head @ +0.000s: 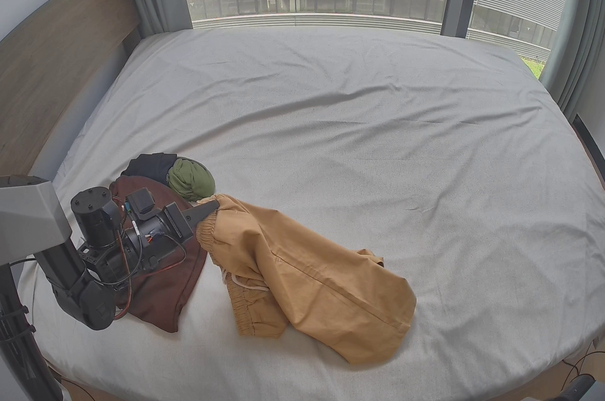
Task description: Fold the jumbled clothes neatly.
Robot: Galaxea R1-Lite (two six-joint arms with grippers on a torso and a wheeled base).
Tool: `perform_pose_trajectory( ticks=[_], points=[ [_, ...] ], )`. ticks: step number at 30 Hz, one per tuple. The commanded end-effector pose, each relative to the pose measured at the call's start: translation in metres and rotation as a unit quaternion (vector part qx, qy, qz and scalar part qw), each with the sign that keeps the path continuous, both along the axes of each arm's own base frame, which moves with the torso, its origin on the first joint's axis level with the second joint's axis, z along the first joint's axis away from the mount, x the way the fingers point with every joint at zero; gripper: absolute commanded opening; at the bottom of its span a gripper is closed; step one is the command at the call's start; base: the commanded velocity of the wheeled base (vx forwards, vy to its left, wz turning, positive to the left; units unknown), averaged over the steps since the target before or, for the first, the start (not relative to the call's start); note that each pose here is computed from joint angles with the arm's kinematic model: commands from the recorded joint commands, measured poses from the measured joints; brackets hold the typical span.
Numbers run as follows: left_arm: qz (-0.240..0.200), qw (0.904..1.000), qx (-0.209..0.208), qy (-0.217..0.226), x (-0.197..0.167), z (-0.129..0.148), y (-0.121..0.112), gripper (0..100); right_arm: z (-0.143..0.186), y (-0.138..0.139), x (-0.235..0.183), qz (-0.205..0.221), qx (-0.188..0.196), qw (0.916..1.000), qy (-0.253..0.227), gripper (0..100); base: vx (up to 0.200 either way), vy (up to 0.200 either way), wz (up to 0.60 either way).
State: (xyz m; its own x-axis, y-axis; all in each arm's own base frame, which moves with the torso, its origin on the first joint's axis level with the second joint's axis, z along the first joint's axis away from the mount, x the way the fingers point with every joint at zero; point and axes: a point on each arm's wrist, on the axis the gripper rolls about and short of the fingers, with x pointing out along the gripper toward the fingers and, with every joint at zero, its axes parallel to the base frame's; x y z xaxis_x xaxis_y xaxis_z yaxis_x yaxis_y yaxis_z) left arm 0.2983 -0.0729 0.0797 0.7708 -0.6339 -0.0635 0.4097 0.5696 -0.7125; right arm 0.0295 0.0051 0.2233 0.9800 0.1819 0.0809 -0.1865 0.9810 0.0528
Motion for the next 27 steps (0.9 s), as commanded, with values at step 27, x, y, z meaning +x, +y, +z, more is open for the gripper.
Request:
perform_pose_trajectory(
  ticks=[27],
  points=[
    [0.005,1.0,0.001,0.002,0.002,-0.002,0.002,0,-0.051,0.046,0.15,0.144,0.076,0.9472,0.276,100,0.0,0.0,0.0]
  ],
)
